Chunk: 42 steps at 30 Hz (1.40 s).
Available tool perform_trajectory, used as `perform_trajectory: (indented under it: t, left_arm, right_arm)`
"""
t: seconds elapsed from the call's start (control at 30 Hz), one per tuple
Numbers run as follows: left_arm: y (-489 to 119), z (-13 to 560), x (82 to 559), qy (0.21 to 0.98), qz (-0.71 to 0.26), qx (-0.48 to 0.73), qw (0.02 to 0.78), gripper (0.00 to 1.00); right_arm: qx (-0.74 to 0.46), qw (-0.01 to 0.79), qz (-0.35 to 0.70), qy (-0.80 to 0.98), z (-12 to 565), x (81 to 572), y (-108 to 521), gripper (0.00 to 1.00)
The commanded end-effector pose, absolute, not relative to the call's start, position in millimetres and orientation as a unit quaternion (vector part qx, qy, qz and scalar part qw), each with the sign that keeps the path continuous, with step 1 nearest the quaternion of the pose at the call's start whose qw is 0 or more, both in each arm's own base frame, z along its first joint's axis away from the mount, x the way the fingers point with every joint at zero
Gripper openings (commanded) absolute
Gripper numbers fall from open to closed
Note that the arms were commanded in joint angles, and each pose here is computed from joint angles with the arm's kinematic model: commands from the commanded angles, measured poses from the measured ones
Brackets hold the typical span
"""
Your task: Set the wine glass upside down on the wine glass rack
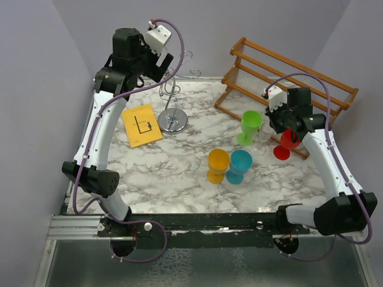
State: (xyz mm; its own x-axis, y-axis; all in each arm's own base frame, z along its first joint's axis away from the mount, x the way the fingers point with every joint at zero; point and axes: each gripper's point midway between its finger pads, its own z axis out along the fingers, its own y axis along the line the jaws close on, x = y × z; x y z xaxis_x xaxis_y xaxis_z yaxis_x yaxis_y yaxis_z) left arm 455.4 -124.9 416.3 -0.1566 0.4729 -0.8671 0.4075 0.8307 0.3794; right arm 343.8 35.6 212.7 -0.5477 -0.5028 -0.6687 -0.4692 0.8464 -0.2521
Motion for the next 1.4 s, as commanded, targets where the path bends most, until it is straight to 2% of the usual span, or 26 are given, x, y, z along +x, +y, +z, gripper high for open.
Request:
perform_trajectory:
  t: [0.0, 0.27, 0.5, 0.77, 1.07, 1.37]
  left_arm:
    - [-125, 428, 456, 0.75, 0.038, 0.292, 0.592, 0.97]
    - [-125, 425, 456, 0.748, 0.041, 0.297, 0.593, 0.97]
    - [-127, 428, 450, 0.742, 0.034, 0.299, 0.599, 0.98]
    - [-133, 432, 445, 0.737, 0.009, 0.292, 0.61, 0.98]
    - [-178, 446, 421, 0.721, -0.152, 0.273, 0.619, 0.98]
    - [-218, 478, 405, 0.693, -0.311, 0.234, 0.607, 0.92]
  right_arm:
    - [-0.299, 0.384, -0.037, 0.873, 222, 319, 28, 0.02]
    - [-0.348, 0.391, 0.036, 0.851, 229, 298, 56, 0.02]
    - [-0.372, 0.402, 0.115, 0.829, 249, 301, 86, 0.02]
    - [-0.376, 0.461, 0.174, 0.785, 300, 325, 114, 0.02]
    - [-0.374, 0.533, 0.271, 0.709, 382, 348, 154, 0.02]
    - [-0.293, 0.635, 0.268, 0.663, 472, 377, 152, 0.02]
